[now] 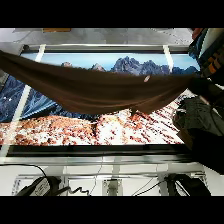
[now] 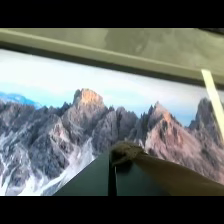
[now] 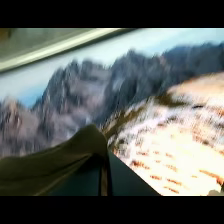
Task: Fold the clothes and pants, and hang the long-sleeved shirts on hangers.
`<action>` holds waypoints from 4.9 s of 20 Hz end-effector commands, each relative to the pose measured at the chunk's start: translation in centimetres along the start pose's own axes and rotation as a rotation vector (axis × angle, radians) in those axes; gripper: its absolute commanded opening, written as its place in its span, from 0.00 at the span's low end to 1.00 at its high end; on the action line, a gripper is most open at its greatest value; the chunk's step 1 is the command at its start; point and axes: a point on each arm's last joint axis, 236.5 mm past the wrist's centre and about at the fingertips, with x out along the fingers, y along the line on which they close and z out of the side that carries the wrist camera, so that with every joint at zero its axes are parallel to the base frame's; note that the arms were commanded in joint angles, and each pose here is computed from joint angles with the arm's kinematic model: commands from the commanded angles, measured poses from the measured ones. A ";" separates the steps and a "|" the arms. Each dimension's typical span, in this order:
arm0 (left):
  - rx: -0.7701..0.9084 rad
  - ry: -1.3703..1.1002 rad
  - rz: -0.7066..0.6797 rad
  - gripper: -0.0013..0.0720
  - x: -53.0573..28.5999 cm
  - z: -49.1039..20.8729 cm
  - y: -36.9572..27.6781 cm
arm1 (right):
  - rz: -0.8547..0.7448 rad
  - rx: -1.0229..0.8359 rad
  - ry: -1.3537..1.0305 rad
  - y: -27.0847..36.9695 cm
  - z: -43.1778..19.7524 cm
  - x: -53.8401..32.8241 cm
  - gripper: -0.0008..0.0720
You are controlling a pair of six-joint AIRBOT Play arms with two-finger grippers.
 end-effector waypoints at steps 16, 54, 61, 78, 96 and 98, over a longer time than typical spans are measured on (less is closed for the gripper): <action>-0.030 0.171 -0.047 0.03 16.2 -8.2 0.4 | 0.129 -0.106 0.093 2.6 -2.4 12.2 0.03; 0.417 0.181 -0.080 0.03 2.2 -8.3 -8.3 | 0.272 -0.169 0.078 6.9 0.1 -1.2 0.04; 0.295 0.380 -0.047 0.03 20.3 -20.2 -2.9 | 0.105 -0.020 0.264 0.7 -9.8 18.8 0.04; 0.116 0.074 0.019 0.97 24.0 -14.7 -2.3 | -0.031 0.023 -0.235 -3.7 -0.4 22.8 0.82; 0.097 0.454 -0.148 0.96 21.3 -23.3 -5.1 | 0.147 0.401 0.718 -10.5 -20.8 25.7 0.72; 0.096 0.454 -0.148 0.96 21.3 -23.4 -5.1 | 0.102 0.397 0.727 -10.3 -21.0 27.5 0.69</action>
